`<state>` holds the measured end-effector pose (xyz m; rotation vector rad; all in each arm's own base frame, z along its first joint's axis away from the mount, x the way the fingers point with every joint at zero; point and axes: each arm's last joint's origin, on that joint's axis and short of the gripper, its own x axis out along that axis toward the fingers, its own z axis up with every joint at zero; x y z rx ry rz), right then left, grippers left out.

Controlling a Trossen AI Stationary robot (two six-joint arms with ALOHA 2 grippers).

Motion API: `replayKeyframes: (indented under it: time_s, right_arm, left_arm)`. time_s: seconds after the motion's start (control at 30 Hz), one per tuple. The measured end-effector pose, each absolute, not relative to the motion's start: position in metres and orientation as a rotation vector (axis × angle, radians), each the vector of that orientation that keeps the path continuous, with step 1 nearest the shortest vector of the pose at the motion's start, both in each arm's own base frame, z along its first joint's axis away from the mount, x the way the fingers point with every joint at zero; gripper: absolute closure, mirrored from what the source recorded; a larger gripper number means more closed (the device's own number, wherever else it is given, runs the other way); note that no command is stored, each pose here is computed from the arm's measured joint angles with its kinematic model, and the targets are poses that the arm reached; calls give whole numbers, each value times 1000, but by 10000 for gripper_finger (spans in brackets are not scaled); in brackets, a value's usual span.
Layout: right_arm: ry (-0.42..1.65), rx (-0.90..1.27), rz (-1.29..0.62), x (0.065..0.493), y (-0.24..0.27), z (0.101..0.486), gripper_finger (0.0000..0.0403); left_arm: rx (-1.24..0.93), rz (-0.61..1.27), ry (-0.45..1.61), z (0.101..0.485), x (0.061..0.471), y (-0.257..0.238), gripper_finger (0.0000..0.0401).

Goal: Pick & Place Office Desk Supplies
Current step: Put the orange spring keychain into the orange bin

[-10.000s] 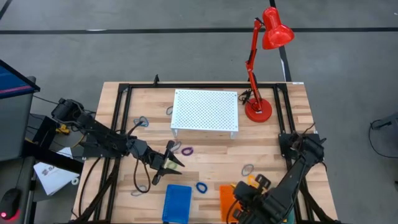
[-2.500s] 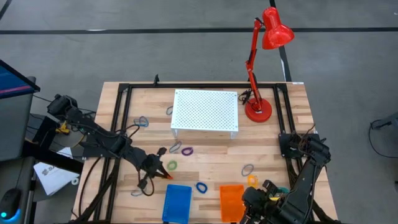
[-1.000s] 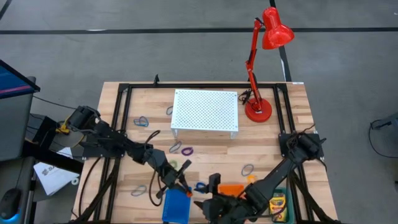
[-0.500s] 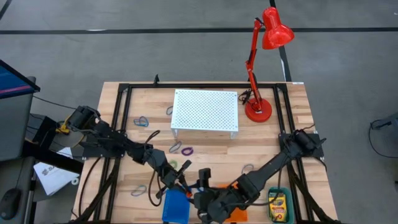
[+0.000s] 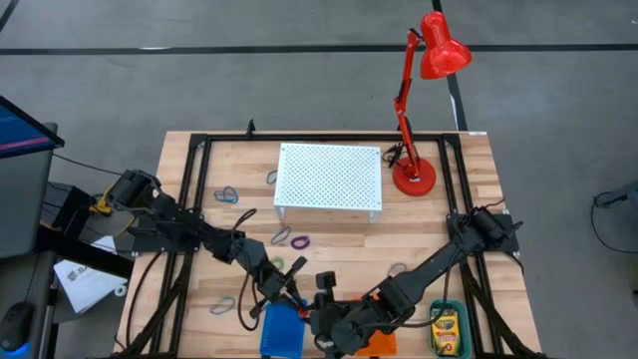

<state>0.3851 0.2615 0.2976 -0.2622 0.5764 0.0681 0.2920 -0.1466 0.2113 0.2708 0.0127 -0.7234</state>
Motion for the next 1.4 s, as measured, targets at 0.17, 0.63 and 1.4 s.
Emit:
replayKeyframes:
  time_s: [0.17, 0.63, 1.4]
  right_arm:
    - [575, -264, 71, 385, 262, 289, 387]
    - [561, -280, 75, 388, 260, 279, 398]
    - [816, -62, -189, 319, 291, 258, 400]
  left_arm:
    - [272, -726, 32, 209, 292, -146, 391]
    - [274, -727, 53, 207, 291, -146, 350]
    - [324, -333, 454, 215, 242, -132, 242]
